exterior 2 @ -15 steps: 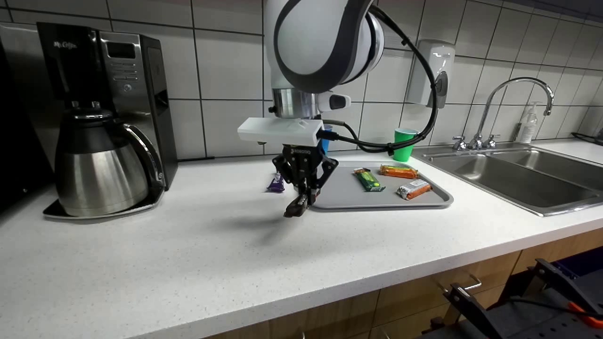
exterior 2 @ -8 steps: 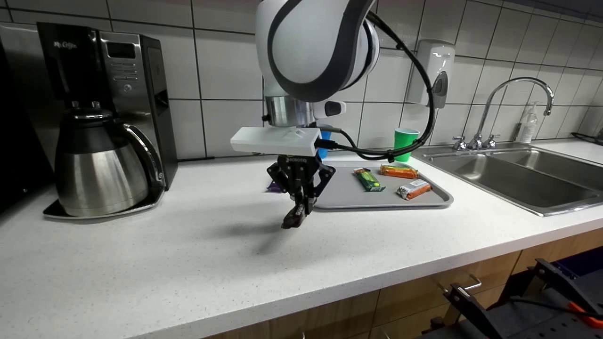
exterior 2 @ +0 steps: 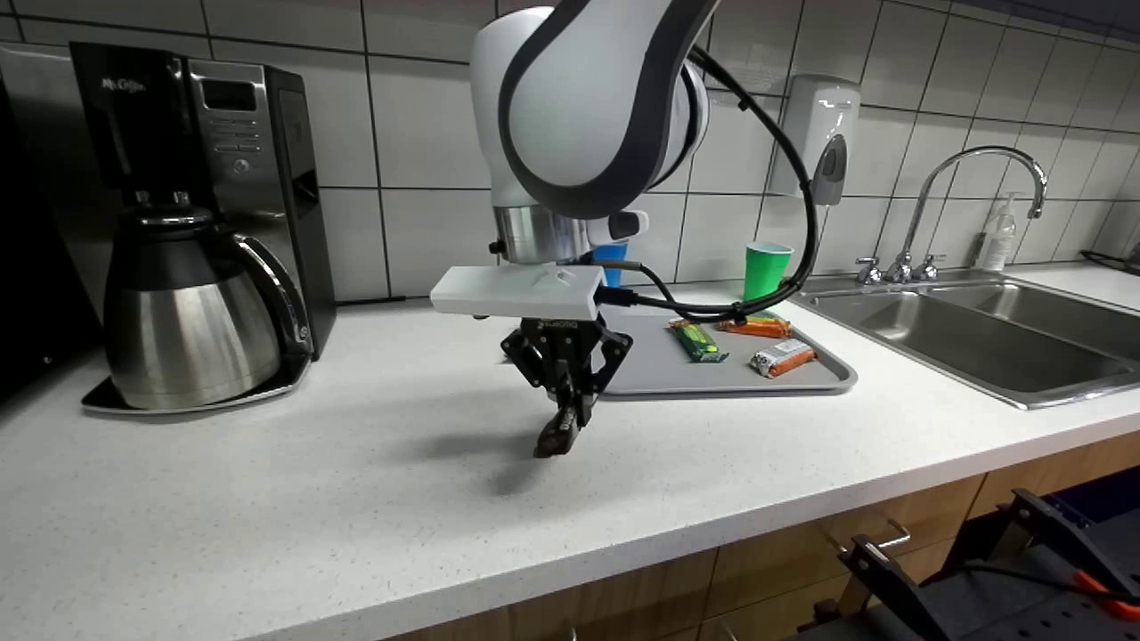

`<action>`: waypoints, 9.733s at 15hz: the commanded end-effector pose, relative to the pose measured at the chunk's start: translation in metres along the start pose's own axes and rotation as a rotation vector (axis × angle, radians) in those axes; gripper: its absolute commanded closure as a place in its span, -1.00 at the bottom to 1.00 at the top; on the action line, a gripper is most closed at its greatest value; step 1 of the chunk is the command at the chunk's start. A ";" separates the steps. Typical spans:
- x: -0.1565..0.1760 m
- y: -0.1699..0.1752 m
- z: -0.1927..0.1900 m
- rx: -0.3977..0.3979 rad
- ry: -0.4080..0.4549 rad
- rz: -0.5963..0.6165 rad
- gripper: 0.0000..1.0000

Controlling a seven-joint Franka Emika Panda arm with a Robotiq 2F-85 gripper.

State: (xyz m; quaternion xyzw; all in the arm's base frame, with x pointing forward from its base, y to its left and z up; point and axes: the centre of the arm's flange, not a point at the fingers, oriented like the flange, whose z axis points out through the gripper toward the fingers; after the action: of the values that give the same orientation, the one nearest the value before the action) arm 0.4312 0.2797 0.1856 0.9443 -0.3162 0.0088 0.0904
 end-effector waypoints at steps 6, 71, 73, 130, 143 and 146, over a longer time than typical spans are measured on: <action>-0.011 -0.004 0.008 -0.037 0.016 -0.030 0.92; 0.198 0.130 0.000 0.048 0.052 -0.183 -1.00; 0.208 0.128 0.004 0.048 0.054 -0.173 -1.00; 0.311 0.117 0.063 0.088 -0.005 -0.165 0.60; 0.294 0.122 0.021 0.106 0.035 -0.156 0.65; 0.281 0.123 0.010 0.110 0.035 -0.158 0.65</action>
State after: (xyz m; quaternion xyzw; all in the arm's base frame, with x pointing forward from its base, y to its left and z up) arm 0.6036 0.0060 0.1948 0.9696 -0.2373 0.0371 0.0462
